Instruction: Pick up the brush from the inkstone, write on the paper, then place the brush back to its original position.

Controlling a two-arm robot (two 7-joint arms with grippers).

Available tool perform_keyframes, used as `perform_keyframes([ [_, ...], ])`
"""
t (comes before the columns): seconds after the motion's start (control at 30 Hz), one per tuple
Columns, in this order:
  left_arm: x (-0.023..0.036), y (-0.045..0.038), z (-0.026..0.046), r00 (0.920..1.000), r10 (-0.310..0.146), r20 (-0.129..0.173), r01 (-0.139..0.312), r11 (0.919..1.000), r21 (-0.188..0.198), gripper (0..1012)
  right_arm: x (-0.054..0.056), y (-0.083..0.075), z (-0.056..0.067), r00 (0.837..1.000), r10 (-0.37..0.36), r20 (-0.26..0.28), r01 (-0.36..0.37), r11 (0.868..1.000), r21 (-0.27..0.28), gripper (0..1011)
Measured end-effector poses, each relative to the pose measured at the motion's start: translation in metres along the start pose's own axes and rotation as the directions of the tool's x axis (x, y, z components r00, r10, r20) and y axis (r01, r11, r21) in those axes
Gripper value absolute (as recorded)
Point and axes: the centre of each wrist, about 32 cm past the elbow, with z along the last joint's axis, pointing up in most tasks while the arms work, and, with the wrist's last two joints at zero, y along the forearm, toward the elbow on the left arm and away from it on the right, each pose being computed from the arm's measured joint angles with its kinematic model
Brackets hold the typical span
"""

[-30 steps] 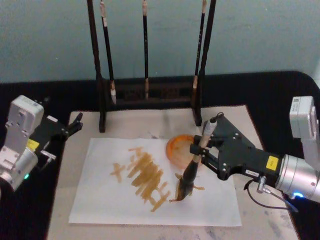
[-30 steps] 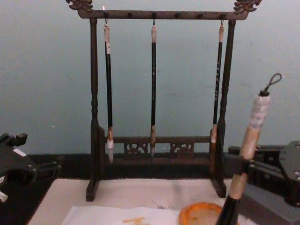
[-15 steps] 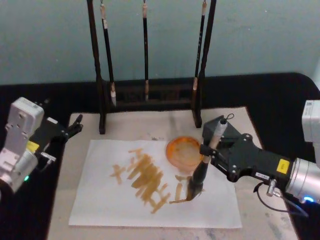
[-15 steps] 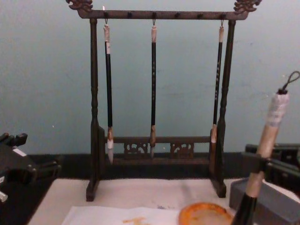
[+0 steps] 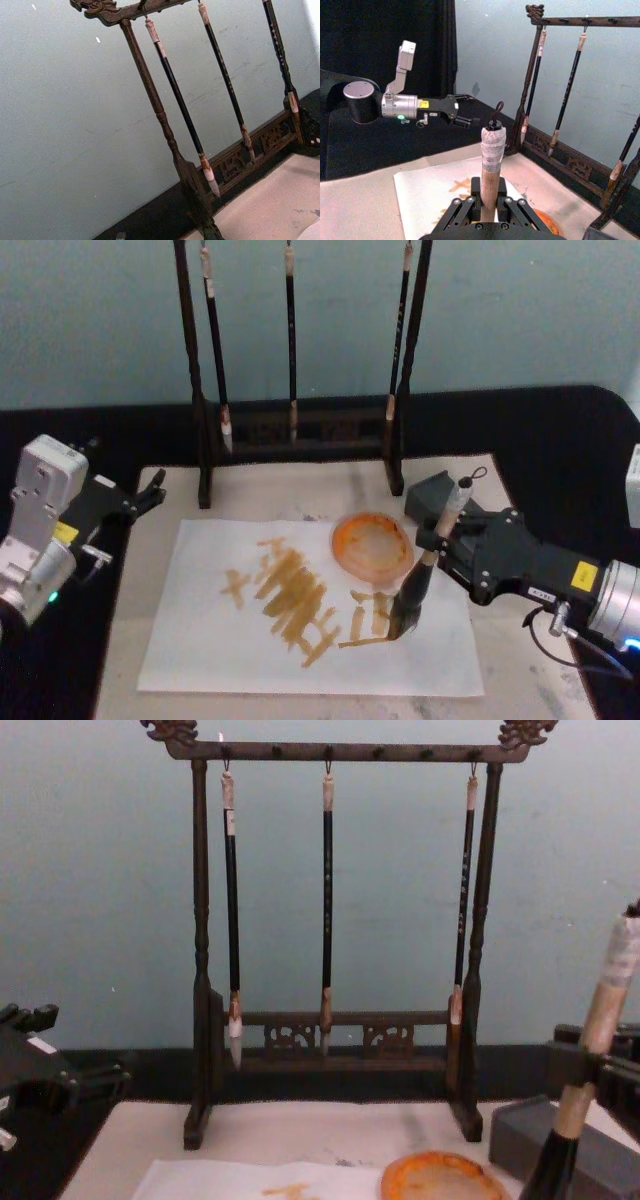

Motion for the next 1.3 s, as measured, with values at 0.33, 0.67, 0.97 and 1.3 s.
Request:
perform_keyframes([
  [0.33,0.0,0.0,0.0,1.0,0.0,0.0,0.0,1.0,0.0,1010,-0.002,-0.006,0.002,1.0,-0.014,0.009,0.014,1.0,-0.005,177],
  [0.67,0.0,0.0,0.0,1.0,0.0,0.0,0.0,1.0,0.0,1009,-0.003,-0.008,0.006,1.0,-0.021,0.022,0.021,1.0,0.005,177],
  [0.97,0.0,0.0,0.0,1.0,0.0,0.0,0.0,1.0,0.0,1010,0.002,-0.005,0.012,0.999,-0.04,0.024,0.039,0.998,0.048,177],
  [1.3,0.0,0.0,0.0,1.0,0.0,0.0,0.0,1.0,0.0,1010,0.021,0.004,0.007,0.99,-0.11,-0.094,0.123,0.981,0.147,177],
])
